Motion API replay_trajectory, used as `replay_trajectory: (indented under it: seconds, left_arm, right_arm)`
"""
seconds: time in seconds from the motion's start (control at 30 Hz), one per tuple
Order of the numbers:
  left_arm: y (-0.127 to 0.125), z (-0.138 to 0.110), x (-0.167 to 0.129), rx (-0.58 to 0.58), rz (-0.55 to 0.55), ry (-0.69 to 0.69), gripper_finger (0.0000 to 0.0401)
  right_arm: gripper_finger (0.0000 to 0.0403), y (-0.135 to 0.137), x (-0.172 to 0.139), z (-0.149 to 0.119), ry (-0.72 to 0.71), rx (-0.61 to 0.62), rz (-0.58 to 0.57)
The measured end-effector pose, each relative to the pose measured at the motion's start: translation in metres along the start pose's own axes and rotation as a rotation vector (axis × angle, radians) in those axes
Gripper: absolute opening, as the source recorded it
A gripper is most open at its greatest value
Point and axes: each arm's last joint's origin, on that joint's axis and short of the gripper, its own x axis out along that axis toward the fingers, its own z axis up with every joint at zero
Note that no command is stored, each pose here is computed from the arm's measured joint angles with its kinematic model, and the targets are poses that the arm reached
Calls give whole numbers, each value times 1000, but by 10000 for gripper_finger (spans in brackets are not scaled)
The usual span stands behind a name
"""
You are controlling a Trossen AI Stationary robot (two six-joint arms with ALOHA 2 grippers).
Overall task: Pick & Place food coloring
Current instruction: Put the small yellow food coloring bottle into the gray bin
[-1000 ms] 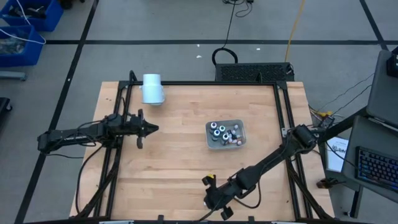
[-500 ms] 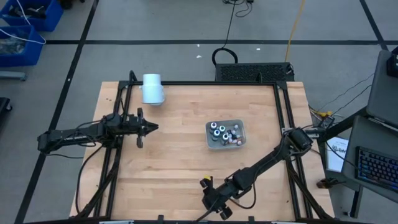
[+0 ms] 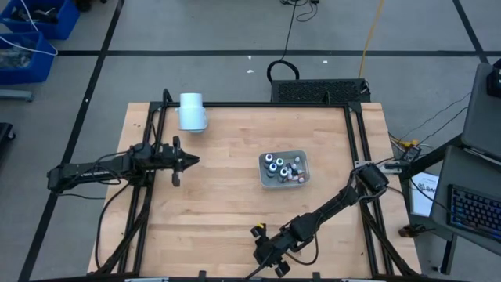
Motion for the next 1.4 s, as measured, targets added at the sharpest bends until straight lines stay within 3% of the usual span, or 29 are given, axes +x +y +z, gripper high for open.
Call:
replay_trajectory:
  seconds: [0.47,0.6,0.7,0.83,1.0,1.13,1.27,1.4]
  left_arm:
    - [0,-1,0,-6,-4,6,47]
    - [0,-1,0,-1,-4,5,47]
    - [0,0,0,0,-4,-3,47]
    - [0,0,0,0,-3,-1,47]
    - [0,0,0,0,-4,-2,47]
    - [0,0,0,0,-3,-2,47]
    - [0,0,0,6,0,-1,47]
    - [0,0,0,6,1,-1,47]
  right_arm:
    - [48,0,-2,0,7,-14,1]
    - [46,-1,-12,1,42,-40,-1]
    - [46,-5,-34,9,52,-57,-34]
    - [46,-14,-78,18,87,-77,-241]
    - [46,-33,-147,21,110,-38,-405]
    - [46,-62,-195,-1,86,47,-545]
    - [46,-97,-226,-45,66,198,-661]
    - [46,-117,-235,-98,58,332,-650]
